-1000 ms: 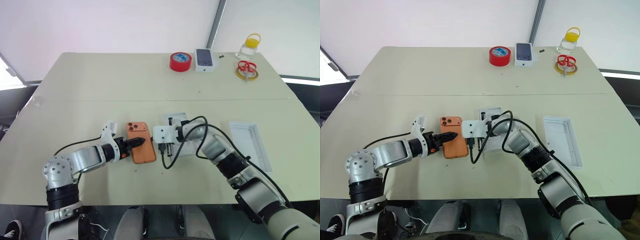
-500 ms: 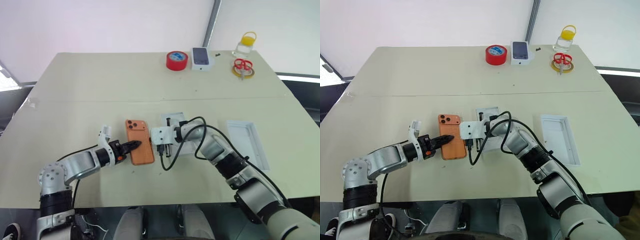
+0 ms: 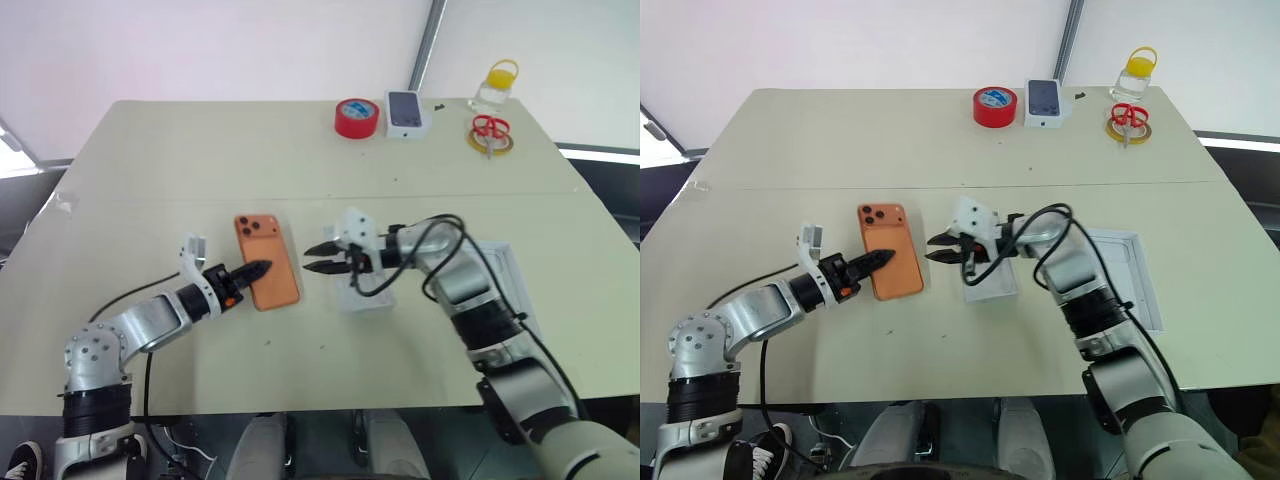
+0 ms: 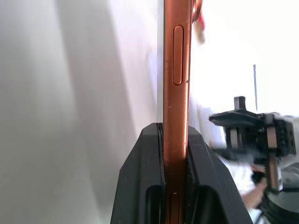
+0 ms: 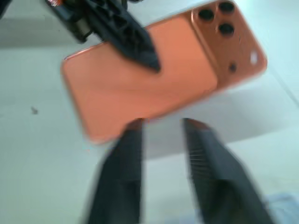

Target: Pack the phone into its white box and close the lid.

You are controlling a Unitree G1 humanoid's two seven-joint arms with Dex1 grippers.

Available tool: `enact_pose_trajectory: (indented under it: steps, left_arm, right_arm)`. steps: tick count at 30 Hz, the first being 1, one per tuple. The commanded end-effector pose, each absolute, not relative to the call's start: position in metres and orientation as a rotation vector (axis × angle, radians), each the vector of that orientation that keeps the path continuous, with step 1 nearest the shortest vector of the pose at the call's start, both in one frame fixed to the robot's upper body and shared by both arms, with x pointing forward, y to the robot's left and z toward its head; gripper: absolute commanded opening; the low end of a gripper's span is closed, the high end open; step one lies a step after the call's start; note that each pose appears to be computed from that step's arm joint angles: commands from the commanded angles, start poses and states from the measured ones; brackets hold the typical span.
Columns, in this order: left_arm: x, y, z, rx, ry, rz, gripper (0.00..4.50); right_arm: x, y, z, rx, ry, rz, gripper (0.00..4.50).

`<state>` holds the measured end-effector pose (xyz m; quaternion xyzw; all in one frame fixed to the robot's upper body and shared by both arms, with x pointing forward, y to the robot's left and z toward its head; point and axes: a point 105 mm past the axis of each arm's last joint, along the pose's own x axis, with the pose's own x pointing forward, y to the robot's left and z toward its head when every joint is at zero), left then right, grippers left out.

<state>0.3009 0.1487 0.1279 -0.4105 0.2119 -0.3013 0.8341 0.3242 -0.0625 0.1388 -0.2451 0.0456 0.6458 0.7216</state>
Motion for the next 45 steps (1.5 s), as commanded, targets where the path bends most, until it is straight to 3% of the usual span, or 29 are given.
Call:
enact_pose_trajectory:
  steps: [1, 11, 15, 25, 27, 30, 31, 40, 45]
  left_arm:
    - [0.298, 0.147, 0.149, -0.916, 0.363, -0.754, 0.04]
    - [0.300, 0.137, 0.147, -0.918, 0.375, -0.808, 0.04]
    - [0.305, 0.136, 0.149, -0.929, 0.377, -0.812, 0.04]
    - [0.306, 0.136, 0.152, -0.949, 0.378, -0.822, 0.04]
    - [0.307, 0.135, 0.153, -0.949, 0.377, -0.824, 0.04]
    - [0.310, 0.133, 0.156, -0.950, 0.375, -0.829, 0.04]
    - [0.311, 0.133, 0.157, -0.950, 0.375, -0.831, 0.04]
    - [0.334, 0.132, 0.174, -0.956, 0.332, -0.832, 0.04]
    - [0.339, 0.102, 0.166, -0.907, 0.371, -0.911, 0.04]
  right_arm:
    - [0.300, -0.087, 0.137, -0.609, 0.106, 1.508, 3.36]
    - [0.275, -0.118, 0.115, -0.761, 0.095, 1.521, 3.36]
    - [0.281, -0.121, 0.104, -0.818, 0.101, 1.471, 2.06]
    - [0.286, -0.127, 0.100, -0.790, 0.121, 1.441, 2.06]
    - [0.286, -0.126, 0.100, -0.762, 0.132, 1.446, 1.52]
    - [0.290, -0.121, 0.099, -0.771, 0.133, 1.431, 0.15]
    - [0.292, -0.119, 0.098, -0.772, 0.133, 1.425, 0.06]
    - [0.314, -0.090, 0.102, -0.766, 0.111, 1.270, 0.06]
    - [0.320, -0.068, 0.107, -0.741, 0.098, 1.223, 0.06]
